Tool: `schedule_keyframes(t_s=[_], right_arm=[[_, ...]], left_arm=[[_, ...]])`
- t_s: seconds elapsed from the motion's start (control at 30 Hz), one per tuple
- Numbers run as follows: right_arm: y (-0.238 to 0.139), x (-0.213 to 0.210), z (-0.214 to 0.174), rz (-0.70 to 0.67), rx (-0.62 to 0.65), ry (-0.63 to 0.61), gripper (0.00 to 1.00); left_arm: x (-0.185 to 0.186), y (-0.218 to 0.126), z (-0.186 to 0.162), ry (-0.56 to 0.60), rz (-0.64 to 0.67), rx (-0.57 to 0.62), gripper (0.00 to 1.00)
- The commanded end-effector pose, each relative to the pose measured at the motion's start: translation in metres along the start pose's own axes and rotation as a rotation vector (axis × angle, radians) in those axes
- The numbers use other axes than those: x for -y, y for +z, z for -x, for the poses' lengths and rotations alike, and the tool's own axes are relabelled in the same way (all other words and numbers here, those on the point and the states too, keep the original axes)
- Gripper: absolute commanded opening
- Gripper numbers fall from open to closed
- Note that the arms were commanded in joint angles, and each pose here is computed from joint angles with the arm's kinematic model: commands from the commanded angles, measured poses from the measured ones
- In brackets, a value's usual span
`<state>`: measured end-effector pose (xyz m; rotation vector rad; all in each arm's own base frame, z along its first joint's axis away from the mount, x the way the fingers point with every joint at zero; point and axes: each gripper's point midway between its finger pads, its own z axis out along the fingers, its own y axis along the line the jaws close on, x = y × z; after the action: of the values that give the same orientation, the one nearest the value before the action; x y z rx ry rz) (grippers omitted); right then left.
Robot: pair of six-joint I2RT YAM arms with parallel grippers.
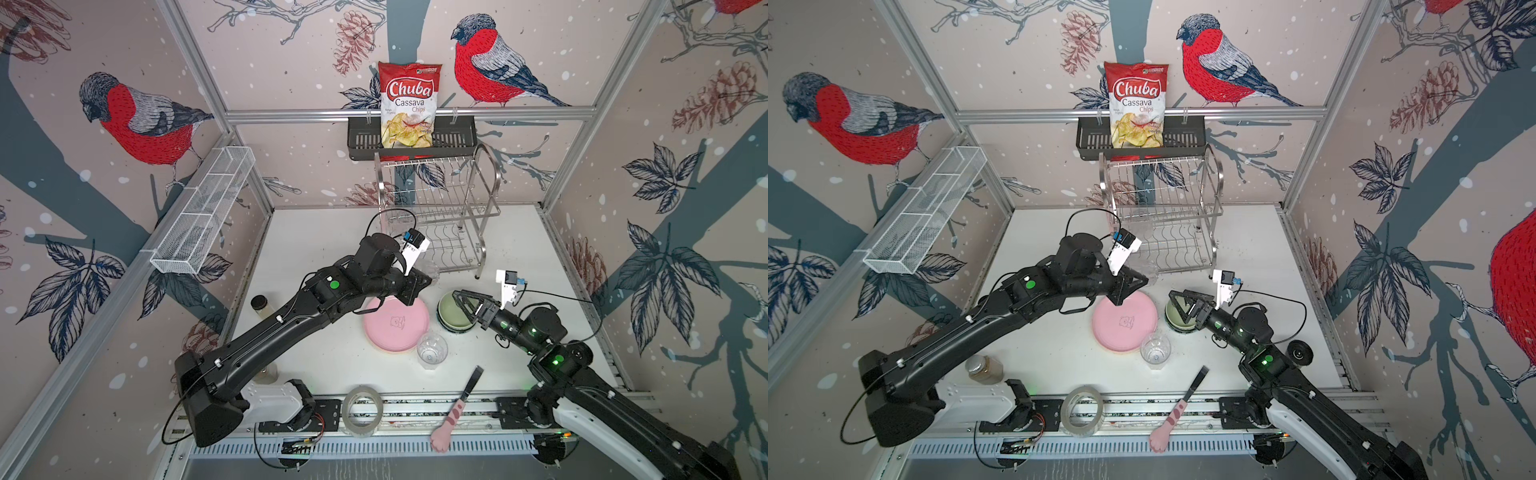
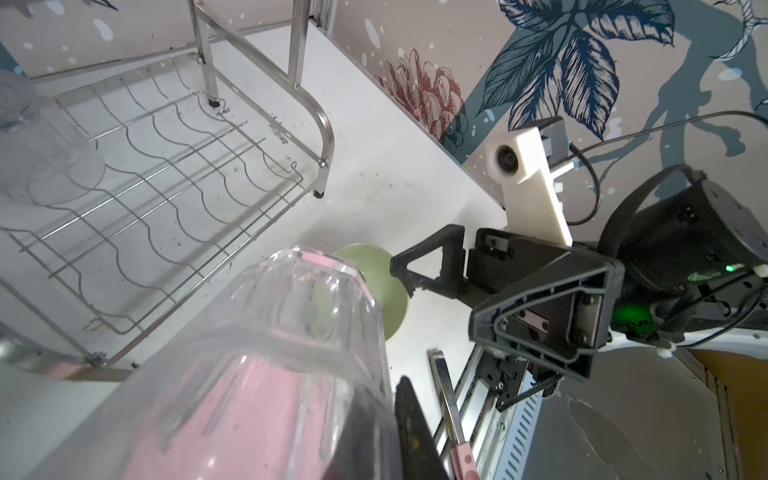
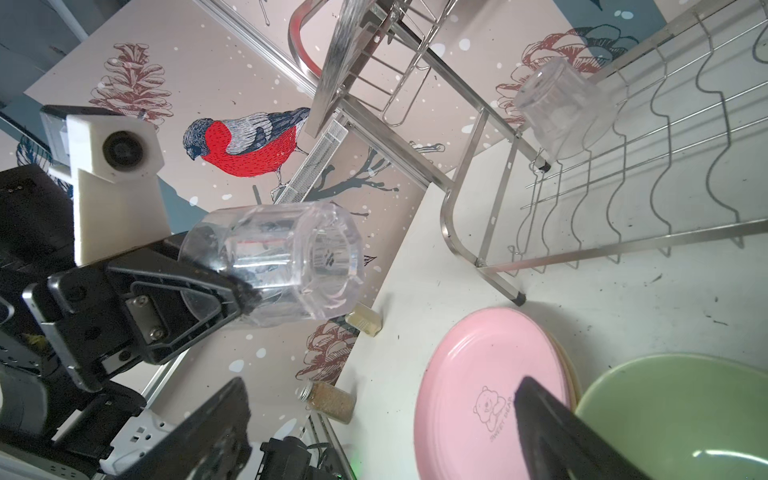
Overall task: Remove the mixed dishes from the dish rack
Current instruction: 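Open the right gripper and draw it back while left gripper holds the cup, then carry the clear cup with the left gripper down toward the other cup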
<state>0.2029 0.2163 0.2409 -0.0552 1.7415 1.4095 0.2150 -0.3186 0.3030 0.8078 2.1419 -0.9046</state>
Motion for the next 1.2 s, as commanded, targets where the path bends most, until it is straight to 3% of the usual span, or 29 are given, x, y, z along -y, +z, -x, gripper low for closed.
schedule_keyframes(t_s=[0.0,0.6,1.17], right_arm=[[0.0,0.0,0.003,0.0,0.012,-0.018,0.99],[0.01,0.013,-0.004,-0.025,-0.025,0.013,1.0],[0.016,0.019,-0.011,-0.035,-0.062,0.031,0.99]], left_arm=[[-0.007,-0.009,-0.016,0.011,0.042,-0.067,0.0],[-0.015,-0.021,-0.099,-0.052,0.09,-0.421,0.0],[0.016,0.011,-0.193,-0.089,-0.024,-0.692,0.0]])
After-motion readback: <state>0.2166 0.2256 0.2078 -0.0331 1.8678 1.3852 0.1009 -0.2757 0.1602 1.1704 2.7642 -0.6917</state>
